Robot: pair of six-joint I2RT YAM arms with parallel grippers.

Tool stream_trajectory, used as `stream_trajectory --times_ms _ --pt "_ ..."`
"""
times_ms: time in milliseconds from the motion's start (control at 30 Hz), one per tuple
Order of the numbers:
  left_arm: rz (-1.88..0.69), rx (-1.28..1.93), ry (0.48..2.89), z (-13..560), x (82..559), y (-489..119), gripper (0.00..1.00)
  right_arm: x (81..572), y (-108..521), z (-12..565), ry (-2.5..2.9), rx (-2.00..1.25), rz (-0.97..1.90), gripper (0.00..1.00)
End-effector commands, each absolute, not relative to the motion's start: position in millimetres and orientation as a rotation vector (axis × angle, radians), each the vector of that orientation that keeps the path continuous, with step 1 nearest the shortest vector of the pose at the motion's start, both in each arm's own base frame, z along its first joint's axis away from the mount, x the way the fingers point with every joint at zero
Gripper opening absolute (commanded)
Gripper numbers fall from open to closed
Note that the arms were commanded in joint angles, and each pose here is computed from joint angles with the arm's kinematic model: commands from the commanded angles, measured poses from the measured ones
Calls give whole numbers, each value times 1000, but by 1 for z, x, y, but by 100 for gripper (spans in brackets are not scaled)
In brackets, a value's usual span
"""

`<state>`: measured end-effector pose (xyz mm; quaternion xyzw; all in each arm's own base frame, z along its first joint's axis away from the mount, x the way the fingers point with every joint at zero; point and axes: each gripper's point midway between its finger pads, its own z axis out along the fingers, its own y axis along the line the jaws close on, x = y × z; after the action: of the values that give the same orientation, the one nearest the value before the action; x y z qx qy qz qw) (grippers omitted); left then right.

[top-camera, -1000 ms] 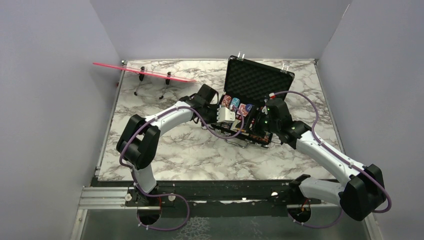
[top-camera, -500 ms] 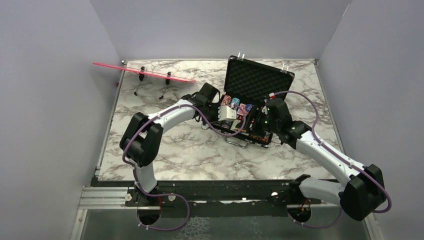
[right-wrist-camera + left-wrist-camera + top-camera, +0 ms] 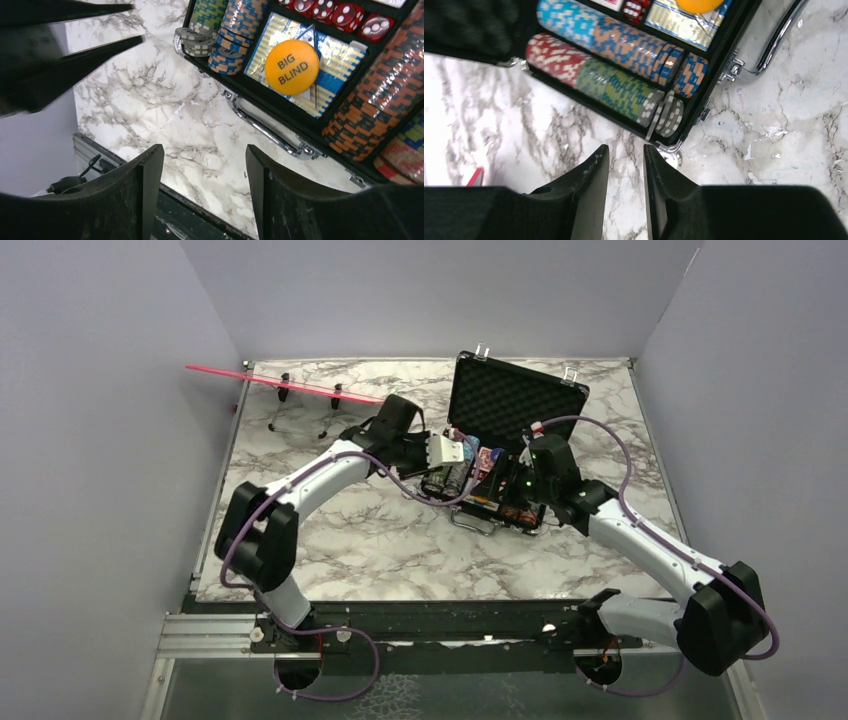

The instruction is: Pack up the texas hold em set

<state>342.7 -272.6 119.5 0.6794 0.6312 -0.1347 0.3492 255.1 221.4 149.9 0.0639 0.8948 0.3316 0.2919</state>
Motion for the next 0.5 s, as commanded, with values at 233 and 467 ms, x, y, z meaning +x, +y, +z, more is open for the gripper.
stream_trajectory --times_ms 233,467 --pt "-345 784 1567 244 369 -226 45 308 278 124 2332 -247 705 54" --pt "-237 299 1665 260 366 -165 49 340 320 112 2210 -551 518 41"
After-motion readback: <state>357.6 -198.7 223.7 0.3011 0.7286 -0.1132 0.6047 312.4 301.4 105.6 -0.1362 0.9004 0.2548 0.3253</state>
